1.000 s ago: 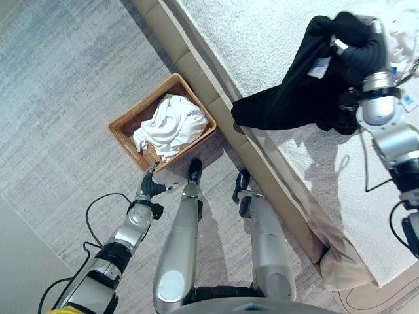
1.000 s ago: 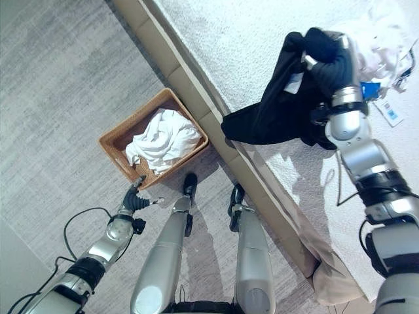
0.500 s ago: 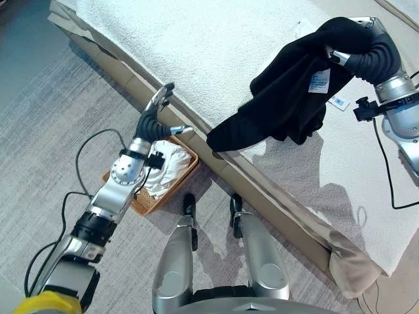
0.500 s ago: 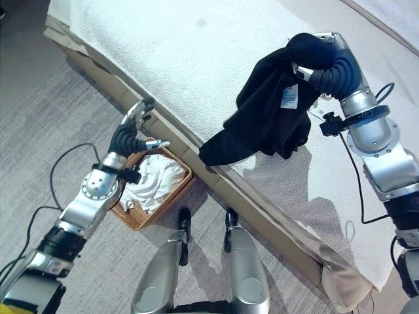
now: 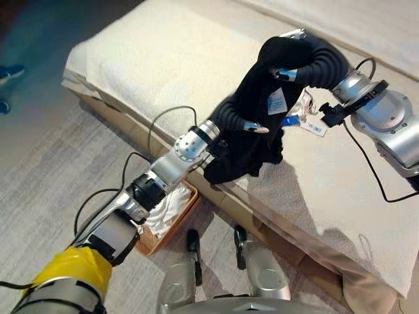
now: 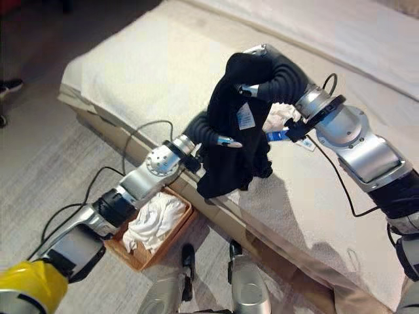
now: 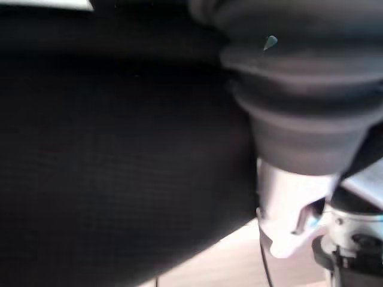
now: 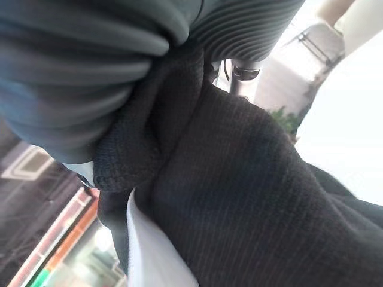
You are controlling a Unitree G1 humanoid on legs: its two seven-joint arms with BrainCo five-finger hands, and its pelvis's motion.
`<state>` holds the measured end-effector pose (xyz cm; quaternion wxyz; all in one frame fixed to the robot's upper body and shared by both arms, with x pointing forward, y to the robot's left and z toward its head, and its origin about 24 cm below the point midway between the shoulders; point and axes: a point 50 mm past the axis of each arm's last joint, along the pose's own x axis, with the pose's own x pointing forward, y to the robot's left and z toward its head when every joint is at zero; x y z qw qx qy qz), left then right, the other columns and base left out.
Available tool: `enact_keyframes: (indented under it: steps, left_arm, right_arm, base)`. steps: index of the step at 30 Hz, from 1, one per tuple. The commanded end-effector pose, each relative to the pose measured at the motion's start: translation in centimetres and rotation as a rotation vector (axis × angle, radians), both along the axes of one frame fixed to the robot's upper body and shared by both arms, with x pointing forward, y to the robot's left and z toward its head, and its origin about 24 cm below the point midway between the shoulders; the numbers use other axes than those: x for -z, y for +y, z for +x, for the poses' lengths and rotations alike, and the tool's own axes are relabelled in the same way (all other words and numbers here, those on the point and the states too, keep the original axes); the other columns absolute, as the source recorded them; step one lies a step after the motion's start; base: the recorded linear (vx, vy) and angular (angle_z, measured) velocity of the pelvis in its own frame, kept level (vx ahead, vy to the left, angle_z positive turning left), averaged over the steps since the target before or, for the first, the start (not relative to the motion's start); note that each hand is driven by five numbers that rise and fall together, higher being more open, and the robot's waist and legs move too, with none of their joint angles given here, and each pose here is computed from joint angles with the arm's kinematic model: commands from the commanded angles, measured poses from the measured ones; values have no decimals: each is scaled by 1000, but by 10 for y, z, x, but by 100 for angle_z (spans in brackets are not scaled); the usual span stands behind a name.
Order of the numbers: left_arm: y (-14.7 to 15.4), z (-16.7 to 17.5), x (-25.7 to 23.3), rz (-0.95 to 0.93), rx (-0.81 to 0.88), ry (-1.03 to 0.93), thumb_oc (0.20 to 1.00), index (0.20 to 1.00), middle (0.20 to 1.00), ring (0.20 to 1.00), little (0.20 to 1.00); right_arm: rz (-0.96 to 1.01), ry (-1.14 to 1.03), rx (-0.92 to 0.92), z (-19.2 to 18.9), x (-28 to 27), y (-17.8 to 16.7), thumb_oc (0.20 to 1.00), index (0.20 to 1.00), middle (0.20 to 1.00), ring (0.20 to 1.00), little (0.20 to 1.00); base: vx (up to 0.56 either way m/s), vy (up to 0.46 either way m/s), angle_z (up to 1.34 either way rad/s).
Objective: Pick up clothes into the bucket
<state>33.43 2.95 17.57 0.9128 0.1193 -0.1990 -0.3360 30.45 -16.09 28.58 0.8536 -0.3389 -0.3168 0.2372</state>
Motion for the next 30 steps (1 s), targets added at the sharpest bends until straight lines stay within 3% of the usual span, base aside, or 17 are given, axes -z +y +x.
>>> enact_keyframes:
  steps: [1,13,14,15,21,23,24,26,28,29,30]
  left_arm:
    - [-12,-3,25,-18,36,116,1000,1000,1000,1000,1000]
    - [-51,-16,48,33,139,225,1000,1000,1000,1000,1000]
    - [-52,-18,50,39,155,234,379,379,379,379,379]
    - [-52,-18,50,39,155,234,200,200,200,200,200]
    - [-29,-18,60,63,128,246,200,200,200,200,200]
    - [-11,-15,61,71,86,230,200,200,200,200,200]
    - [13,-13,65,73,25,218,200,200,200,200,200]
    - [26,-14,65,77,-7,209,200,200,200,200,200]
    - [58,-15,72,69,-102,211,200,200,200,200,200]
    - [91,-21,80,69,-199,221,200,200,200,200,200]
    - [91,-22,81,71,-200,223,200,200,200,200,200]
  right_arm:
    - [103,-79,-212,-19,-22,31,200,200,200,200,200]
    - [171,-56,-269,-27,-19,32,200,200,200,200,200]
    - [182,-58,-255,-26,-19,29,200,200,200,200,200]
    - [182,-58,-255,-26,-19,29,200,200,200,200,200]
    - [246,-80,-136,-22,-14,4,200,200,200,200,200]
    - [284,-76,-72,-20,-7,-9,200,200,200,200,200]
    - [334,-61,16,-17,4,-28,200,200,200,200,200]
    - [345,-56,52,-17,9,-35,200,200,200,200,200]
    - [361,-46,142,-18,21,-52,501,501,501,501,501]
    - [384,-28,218,-18,35,-66,1000,1000,1000,1000,1000]
    - [385,-26,218,-18,36,-66,1000,1000,1000,1000,1000]
  base:
    - [72,4,-7]
    - [13,-2,-1]
    - [0,0,0]
    - [31,-2,-1]
    - [0,0,0]
    - [0,0,0]
    - [0,0,0]
    - [0,0,0]
    - [-10,1,4]
    - [0,0,0]
    - [0,0,0]
